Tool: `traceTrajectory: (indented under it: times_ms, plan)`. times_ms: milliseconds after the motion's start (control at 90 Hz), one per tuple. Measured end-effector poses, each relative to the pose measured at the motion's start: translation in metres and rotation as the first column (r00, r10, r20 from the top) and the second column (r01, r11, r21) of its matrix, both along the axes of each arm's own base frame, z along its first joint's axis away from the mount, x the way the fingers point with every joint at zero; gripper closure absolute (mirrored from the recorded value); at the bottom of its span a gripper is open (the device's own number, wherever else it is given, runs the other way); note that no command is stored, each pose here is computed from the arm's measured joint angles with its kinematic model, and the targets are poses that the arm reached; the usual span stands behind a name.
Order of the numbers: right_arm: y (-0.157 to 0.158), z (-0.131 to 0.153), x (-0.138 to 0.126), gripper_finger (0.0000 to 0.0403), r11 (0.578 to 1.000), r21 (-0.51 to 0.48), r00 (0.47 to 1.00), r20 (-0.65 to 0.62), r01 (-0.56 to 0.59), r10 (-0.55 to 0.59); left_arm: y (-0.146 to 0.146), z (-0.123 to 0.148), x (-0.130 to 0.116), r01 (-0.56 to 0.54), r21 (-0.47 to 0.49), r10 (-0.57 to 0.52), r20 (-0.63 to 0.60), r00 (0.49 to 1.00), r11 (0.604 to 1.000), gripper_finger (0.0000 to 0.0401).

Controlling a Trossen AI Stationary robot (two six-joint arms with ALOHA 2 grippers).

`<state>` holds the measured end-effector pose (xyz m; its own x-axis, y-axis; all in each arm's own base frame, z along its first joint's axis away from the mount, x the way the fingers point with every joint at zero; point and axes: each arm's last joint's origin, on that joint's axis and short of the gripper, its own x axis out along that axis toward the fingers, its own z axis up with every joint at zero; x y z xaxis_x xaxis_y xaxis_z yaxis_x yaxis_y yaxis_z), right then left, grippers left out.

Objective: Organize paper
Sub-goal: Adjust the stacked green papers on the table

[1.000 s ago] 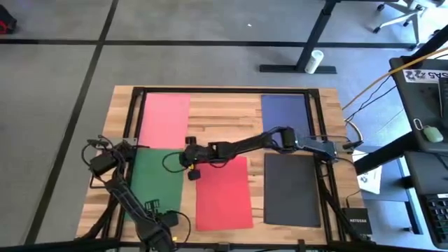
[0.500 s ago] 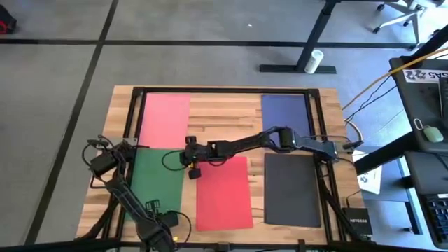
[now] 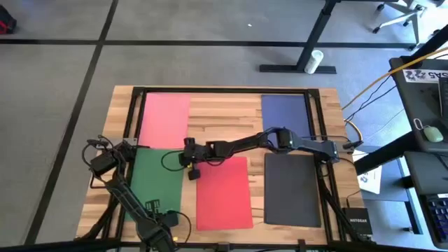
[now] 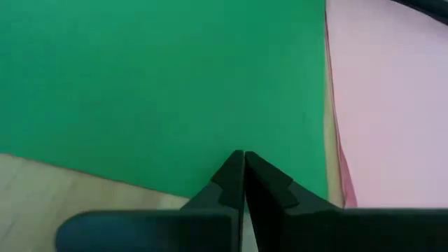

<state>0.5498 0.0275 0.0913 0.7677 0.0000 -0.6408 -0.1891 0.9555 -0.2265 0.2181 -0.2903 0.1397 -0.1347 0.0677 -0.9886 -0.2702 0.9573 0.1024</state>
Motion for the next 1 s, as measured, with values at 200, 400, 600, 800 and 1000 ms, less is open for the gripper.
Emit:
traceTrajectory:
  times_ms: [200, 400, 600, 800, 1000]
  plan:
    - [0.0, -0.001, -0.001, 0.0403, 1.0, -0.001, 1.0, -0.02, 0.0, 0.0, -0.005, 0.007, 0.004, 0.0, -0.013, 0.0, 0.02, 1.0, 1.0, 0.0401]
    - [0.0, -0.001, -0.001, 0.0403, 1.0, 0.0, 1.0, -0.022, 0.0, 0.0, -0.014, 0.022, 0.013, -0.03, -0.056, 0.034, 0.078, 0.996, 0.998, 0.0401]
    - [0.0, -0.002, -0.001, 0.0403, 1.0, 0.004, 1.0, -0.023, -0.004, 0.004, -0.016, 0.023, 0.012, -0.02, -0.065, 0.026, 0.087, 0.996, 0.998, 0.0401]
    - [0.0, -0.003, -0.002, 0.0403, 1.0, 0.011, 1.0, -0.025, -0.009, 0.009, -0.006, 0.006, 0.004, -0.023, -0.019, 0.024, 0.043, 0.999, 1.0, 0.0401]
    - [0.001, -0.003, -0.002, 0.0403, 0.998, 0.044, 0.999, -0.03, -0.04, 0.041, -0.003, -0.002, 0.001, -0.021, -0.038, 0.023, 0.043, 0.999, 0.999, 0.0401]
